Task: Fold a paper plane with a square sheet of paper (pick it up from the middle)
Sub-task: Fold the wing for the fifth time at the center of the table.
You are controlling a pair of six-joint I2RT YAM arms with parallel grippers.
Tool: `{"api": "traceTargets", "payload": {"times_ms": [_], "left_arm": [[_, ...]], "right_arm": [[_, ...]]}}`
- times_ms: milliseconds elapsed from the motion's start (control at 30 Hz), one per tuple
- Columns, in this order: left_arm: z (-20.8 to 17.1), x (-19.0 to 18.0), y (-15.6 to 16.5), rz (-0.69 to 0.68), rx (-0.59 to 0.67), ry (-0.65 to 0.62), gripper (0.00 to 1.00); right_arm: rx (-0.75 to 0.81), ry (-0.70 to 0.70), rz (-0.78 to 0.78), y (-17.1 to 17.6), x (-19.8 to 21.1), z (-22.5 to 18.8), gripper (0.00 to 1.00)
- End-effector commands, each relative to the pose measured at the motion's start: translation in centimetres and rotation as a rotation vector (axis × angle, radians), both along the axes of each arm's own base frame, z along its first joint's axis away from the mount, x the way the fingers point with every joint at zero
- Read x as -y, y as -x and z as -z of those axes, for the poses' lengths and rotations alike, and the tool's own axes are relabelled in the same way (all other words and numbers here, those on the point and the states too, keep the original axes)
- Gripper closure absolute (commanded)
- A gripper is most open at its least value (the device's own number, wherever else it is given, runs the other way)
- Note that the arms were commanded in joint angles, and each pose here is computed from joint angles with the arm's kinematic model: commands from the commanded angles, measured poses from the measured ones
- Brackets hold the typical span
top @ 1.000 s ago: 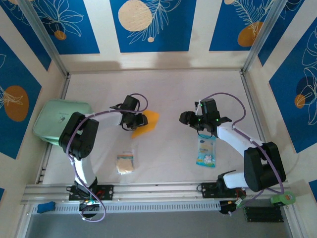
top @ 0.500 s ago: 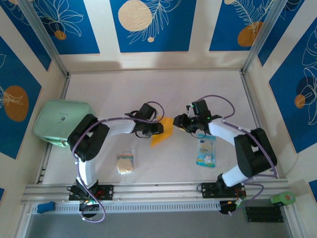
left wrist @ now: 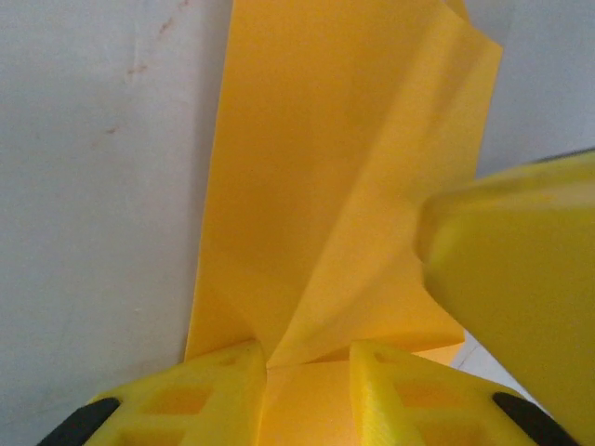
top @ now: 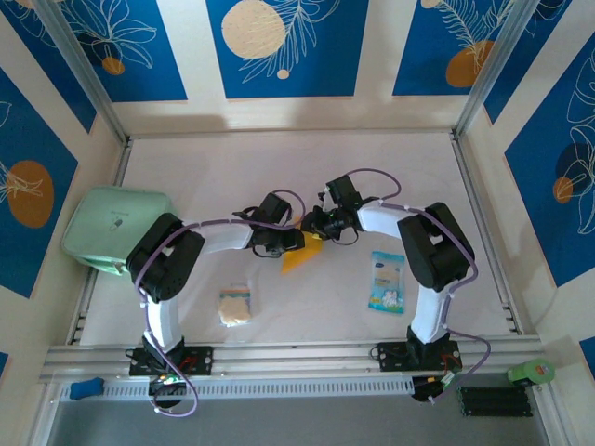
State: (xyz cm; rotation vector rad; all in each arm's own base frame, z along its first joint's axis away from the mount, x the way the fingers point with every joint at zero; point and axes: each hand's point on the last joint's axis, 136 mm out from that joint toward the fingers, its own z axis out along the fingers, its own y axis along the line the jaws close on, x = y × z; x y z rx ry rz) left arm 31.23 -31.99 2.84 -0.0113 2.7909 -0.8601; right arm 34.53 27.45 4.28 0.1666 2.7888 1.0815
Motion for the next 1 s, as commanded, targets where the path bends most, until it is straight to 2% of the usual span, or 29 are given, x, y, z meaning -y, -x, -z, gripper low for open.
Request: {"api": "traceTargets", "payload": {"times_ms": [0,333,600,967], "left_arm": [[-0.8,-0.1,0.3,0.002,0.011,0.011,0.69],[-3.4,-0.8,1.8,-0.036,0.009,0.070,0.68],[-1.2,-1.2,2.9,-0.098,-0.055,0.099,0.74],[1.3,-2.4,3.5,-0.132,-0.105,0.020,0.80]], "right_arm": [[-0.085,0.031,-0.020,1.3,-0.2,1.5,0.75],[-0.154,0.121,0.012,2.0,1.2,4.0,0.77],[-0.218,0.176,0.102,2.3,2.4,4.9,0.79],[-0.287,0.183,0.241,3.3,3.6,4.7,0.79]]}}
